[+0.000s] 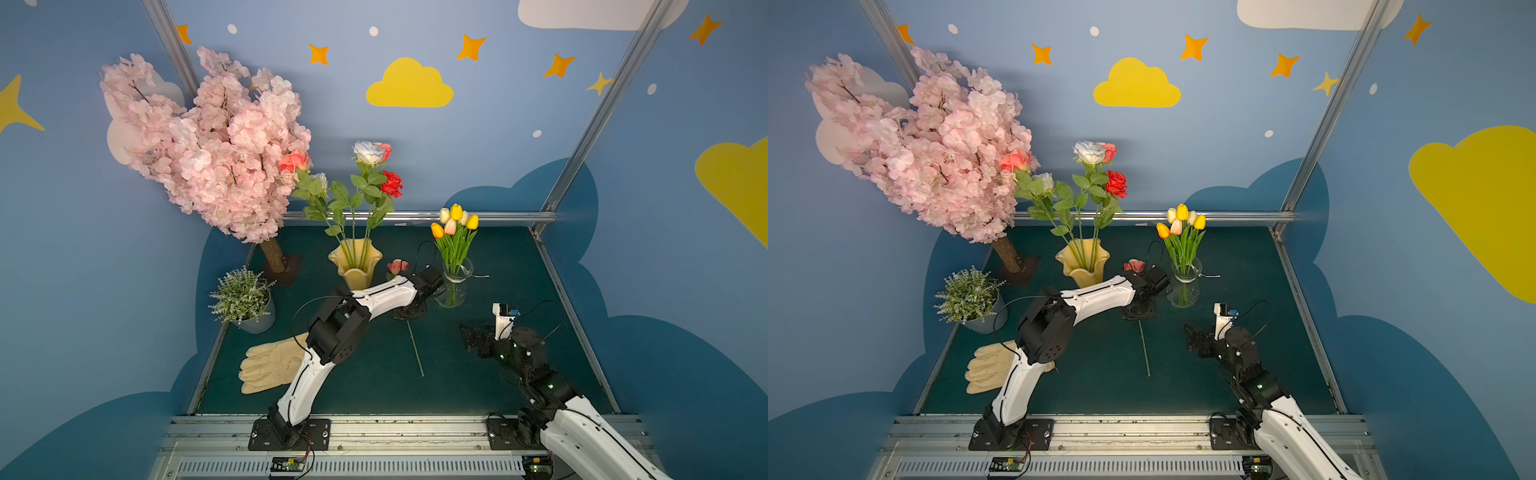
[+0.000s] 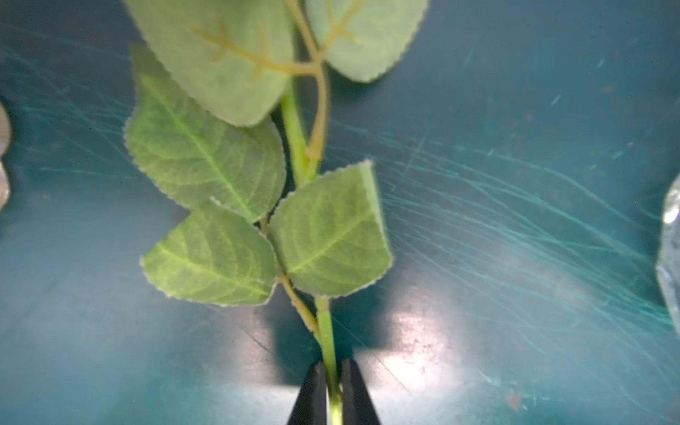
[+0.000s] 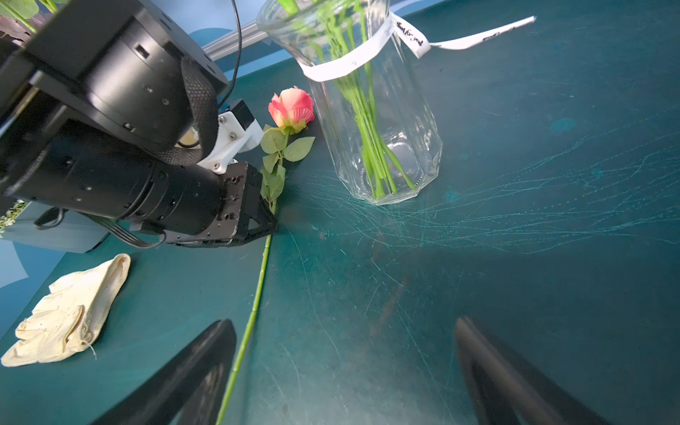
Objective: Arrange the flowers in different vases according to their variety
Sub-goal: Pick up the flower at the center of the board.
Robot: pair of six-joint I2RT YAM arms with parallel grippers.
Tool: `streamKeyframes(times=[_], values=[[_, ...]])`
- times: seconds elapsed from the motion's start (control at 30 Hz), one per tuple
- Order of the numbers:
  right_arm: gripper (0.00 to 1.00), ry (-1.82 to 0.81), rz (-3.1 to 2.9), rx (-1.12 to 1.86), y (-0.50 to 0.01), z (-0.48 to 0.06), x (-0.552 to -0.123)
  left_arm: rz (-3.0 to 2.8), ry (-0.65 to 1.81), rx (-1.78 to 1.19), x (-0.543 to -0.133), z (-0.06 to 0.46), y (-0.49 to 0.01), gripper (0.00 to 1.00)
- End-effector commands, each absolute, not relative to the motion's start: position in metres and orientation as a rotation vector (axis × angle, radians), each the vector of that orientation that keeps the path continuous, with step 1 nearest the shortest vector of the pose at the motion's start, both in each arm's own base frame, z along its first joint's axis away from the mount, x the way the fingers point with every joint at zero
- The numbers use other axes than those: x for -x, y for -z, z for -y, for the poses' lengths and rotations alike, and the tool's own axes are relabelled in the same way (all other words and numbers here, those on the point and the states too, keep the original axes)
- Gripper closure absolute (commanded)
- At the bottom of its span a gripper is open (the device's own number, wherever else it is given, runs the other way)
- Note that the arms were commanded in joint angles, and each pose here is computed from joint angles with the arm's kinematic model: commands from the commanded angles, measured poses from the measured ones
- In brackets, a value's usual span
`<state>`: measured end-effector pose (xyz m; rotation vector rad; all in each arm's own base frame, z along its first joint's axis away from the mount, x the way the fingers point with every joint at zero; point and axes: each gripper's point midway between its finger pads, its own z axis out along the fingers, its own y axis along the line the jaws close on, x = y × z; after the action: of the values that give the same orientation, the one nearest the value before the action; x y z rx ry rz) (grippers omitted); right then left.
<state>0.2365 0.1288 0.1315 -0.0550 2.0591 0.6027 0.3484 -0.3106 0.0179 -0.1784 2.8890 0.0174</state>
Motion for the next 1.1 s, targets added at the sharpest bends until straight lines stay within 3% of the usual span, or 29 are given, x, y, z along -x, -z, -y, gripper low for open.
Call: streamKeyframes(times=[0.0, 0.63, 0.83, 1.07], values=[[0.02, -0.590, -2.054, 0.043, -0.130, -0.126, -0.237, -2.942, -0.127, 0.146, -0.336, 0.296, 0.002, 0.97], [0.02, -0.567, -2.033, 0.042, -0.131, -0.122, -0.237, -2.511, 0.027, -0.016, -0.369, 0.282, -0.142, 0.98], [0.02, -0.557, -2.040, 0.040, -0.129, -0.121, -0.237, -2.357, 0.194, -0.092, -0.366, 0.286, -0.193, 0.97], [0.02, -0.557, -2.035, 0.039, -0.129, -0.121, -0.237, -2.071, 0.450, -0.303, -0.359, 0.310, -0.291, 0.98]])
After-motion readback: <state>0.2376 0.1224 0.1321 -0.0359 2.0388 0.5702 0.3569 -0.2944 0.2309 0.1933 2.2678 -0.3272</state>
